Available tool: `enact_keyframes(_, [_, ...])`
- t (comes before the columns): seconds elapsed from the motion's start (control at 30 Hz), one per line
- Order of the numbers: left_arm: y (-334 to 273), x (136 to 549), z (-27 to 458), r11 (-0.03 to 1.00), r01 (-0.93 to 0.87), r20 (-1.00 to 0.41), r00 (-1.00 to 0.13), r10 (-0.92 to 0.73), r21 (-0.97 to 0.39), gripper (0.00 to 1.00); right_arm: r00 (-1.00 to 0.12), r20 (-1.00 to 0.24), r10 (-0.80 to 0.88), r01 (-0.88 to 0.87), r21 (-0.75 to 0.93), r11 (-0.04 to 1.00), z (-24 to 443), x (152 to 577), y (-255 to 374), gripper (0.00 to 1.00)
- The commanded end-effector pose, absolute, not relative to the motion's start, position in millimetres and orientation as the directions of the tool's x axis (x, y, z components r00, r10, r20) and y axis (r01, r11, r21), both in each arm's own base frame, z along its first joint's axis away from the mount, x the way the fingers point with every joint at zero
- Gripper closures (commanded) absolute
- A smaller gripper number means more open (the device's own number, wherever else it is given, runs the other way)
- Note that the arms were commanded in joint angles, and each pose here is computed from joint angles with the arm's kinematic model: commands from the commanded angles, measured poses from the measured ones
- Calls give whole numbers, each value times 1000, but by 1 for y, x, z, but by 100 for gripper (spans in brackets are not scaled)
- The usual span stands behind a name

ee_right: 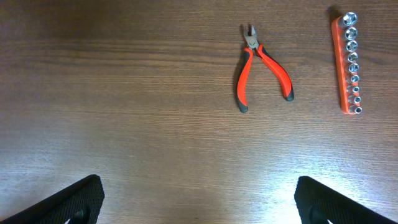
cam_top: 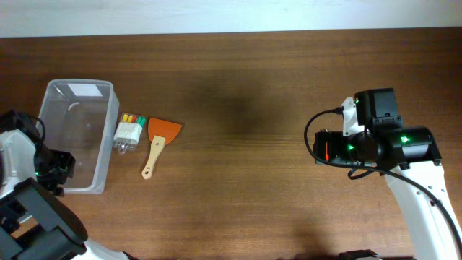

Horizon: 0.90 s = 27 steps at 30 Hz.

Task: Pack container
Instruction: 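Close the left gripper on the clear container's rim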

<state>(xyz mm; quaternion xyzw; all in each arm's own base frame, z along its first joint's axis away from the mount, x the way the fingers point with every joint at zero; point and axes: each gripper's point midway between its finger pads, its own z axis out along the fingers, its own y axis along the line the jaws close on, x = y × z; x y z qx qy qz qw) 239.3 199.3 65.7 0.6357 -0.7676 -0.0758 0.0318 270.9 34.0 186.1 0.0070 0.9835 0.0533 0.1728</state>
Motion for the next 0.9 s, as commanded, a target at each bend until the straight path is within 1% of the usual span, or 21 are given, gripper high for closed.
enact_keyframes(0.0, [197, 238, 68, 184, -972, -45, -192, -980, 143, 59, -933, -359, 21, -15, 99, 995, 193, 275, 35, 1])
enact_keyframes(0.03, [197, 238, 68, 184, -972, -45, -192, -980, 143, 62, -933, -359, 21, -15, 98, 995, 193, 275, 35, 1])
enact_keyframes(0.07, [197, 238, 68, 184, -973, -45, -192, -980, 142, 63, -933, -359, 21, -15, 99, 995, 193, 275, 35, 1])
enact_keyframes(0.27, [196, 239, 68, 185, -973, -39, -192, -981, 138, 64, -936, -352, 21, -14, 98, 995, 193, 273, 35, 1])
enact_keyframes(0.3, [196, 239, 68, 185, -973, -39, -192, -981, 138, 67, -937, -349, 21, -14, 98, 995, 192, 273, 34, 1])
enact_keyframes(0.4, [195, 239, 68, 185, -973, -38, -192, -981, 139, 72, -937, -349, 21, -14, 97, 995, 192, 273, 34, 1])
enact_keyframes(0.5, [194, 239, 68, 185, -974, -31, -191, -981, 134, 79, -937, -349, 21, -14, 97, 995, 192, 273, 34, 1])
enact_keyframes(0.6, [194, 239, 68, 186, -974, -29, -191, -981, 133, 84, -937, -349, 21, -14, 98, 995, 192, 273, 35, 1])
enact_keyframes(0.77, [194, 239, 68, 186, -974, -29, -191, -981, 133, 98, -937, -349, 21, -14, 97, 995, 192, 273, 34, 1])
enact_keyframes(0.87, [194, 239, 68, 186, -974, -29, -191, -981, 133, 98, -937, -348, 21, -14, 98, 995, 192, 273, 35, 1])
